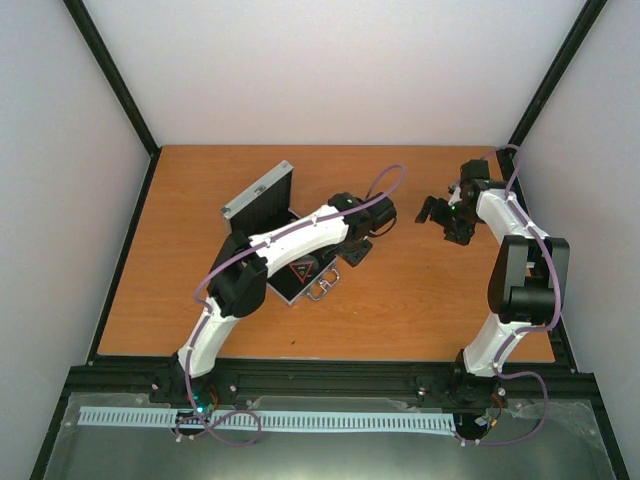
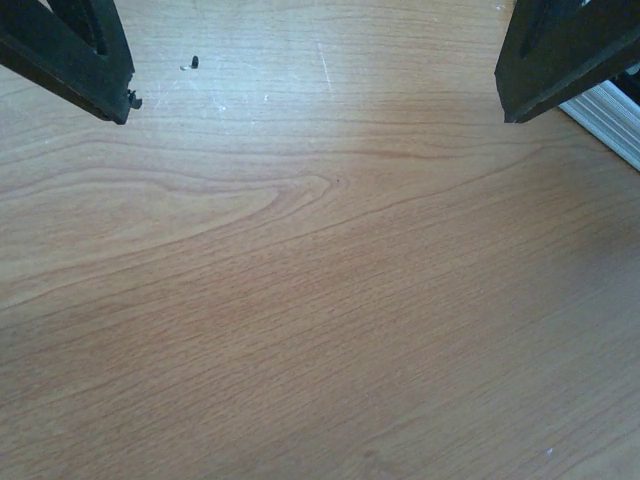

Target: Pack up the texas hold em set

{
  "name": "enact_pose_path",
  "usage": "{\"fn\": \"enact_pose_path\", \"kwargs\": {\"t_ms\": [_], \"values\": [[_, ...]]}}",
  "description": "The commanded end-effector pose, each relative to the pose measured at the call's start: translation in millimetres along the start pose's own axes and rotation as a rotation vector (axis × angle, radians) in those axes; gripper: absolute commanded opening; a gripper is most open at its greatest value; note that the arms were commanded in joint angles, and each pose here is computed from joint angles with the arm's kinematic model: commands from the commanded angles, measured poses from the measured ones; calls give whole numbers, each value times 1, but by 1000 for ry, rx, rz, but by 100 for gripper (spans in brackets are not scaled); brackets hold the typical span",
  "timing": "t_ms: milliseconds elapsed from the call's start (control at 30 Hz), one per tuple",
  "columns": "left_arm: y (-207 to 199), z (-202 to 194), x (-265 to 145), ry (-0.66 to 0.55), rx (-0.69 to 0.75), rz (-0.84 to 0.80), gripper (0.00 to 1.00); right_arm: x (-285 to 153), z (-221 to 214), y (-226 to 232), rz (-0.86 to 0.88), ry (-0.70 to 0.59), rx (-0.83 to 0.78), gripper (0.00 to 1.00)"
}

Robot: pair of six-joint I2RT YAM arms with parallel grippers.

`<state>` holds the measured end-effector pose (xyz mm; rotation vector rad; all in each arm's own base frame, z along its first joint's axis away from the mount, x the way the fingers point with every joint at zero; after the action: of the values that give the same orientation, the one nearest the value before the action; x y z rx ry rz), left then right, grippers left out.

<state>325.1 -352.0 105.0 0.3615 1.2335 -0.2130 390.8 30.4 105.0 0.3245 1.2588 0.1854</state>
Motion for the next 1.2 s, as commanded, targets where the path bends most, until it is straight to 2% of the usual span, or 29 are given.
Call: {"fn": "enact_pose_path", "kwargs": {"t_ms": [0,367,867,1033,1167], "values": [[28,3,-20,-45,-64,32,42,-9,2,2,19,-29,6,100],[63,-18,-10,-16,-143,58,42,-8,-1,3,26,-25,8,100],[97,-42,40,55,-207,97,43,-6,-4,3,28,-17,5,100],[93,-46,53,76,-206,89,51,-6,-4,2,28,-15,5,100],[90,-42,52,66,-208,77,61,-5,-5,2,27,-14,5,100]]}}
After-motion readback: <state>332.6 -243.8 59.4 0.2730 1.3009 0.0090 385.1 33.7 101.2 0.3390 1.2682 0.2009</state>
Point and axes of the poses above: each gripper's point midway between its finger pads, its own x axis out along the fingers, its own y axis along the line the jaws close on, z = x × y, the point moved 1 cm from there along -x, back along the fingers, and after that the axes turned 15 degrees about -x, right-handed, at the moved point
